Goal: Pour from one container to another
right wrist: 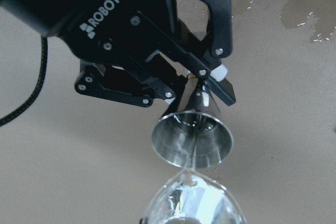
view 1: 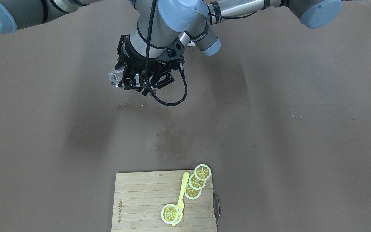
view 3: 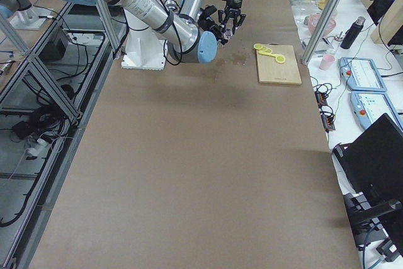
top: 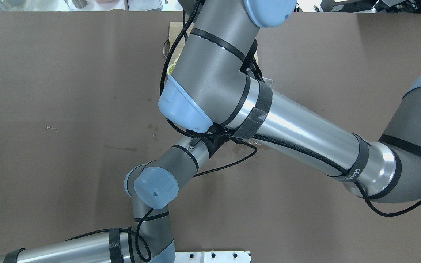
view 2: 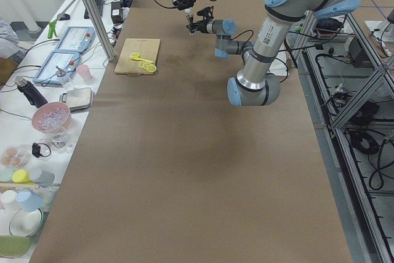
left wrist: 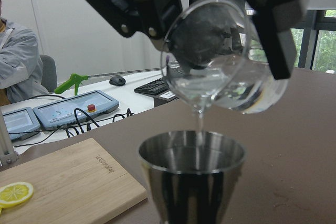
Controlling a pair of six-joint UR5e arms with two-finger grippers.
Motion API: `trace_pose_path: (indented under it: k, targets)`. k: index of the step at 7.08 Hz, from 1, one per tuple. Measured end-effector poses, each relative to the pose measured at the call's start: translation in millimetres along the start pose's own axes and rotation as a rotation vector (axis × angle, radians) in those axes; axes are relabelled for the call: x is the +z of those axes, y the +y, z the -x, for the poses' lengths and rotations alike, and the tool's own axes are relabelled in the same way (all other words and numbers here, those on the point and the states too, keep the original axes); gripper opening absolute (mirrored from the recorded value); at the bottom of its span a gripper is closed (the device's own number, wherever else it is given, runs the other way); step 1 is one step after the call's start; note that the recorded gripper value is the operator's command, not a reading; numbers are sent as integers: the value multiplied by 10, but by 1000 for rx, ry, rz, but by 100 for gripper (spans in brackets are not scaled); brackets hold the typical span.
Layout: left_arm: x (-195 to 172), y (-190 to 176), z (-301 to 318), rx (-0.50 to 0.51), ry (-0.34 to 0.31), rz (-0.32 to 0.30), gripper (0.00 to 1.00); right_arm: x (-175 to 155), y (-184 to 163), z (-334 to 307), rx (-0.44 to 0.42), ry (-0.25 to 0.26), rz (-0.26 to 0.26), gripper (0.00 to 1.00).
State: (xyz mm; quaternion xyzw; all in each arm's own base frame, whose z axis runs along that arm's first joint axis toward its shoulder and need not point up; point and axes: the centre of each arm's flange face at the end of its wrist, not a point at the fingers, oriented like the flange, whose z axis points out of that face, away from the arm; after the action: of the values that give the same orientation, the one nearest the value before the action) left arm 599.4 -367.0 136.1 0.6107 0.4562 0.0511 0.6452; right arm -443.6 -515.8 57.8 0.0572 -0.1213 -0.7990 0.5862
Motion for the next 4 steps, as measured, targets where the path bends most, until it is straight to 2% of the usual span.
trace_pose_path:
  k: [2,4]
  targets:
    - [-1,-5,0,0,0,-1,0,18,-23,0,-15,-12,17,0]
    - [0,-4,0,0,0,-1,0,-33,4,51,-31,3,0,0]
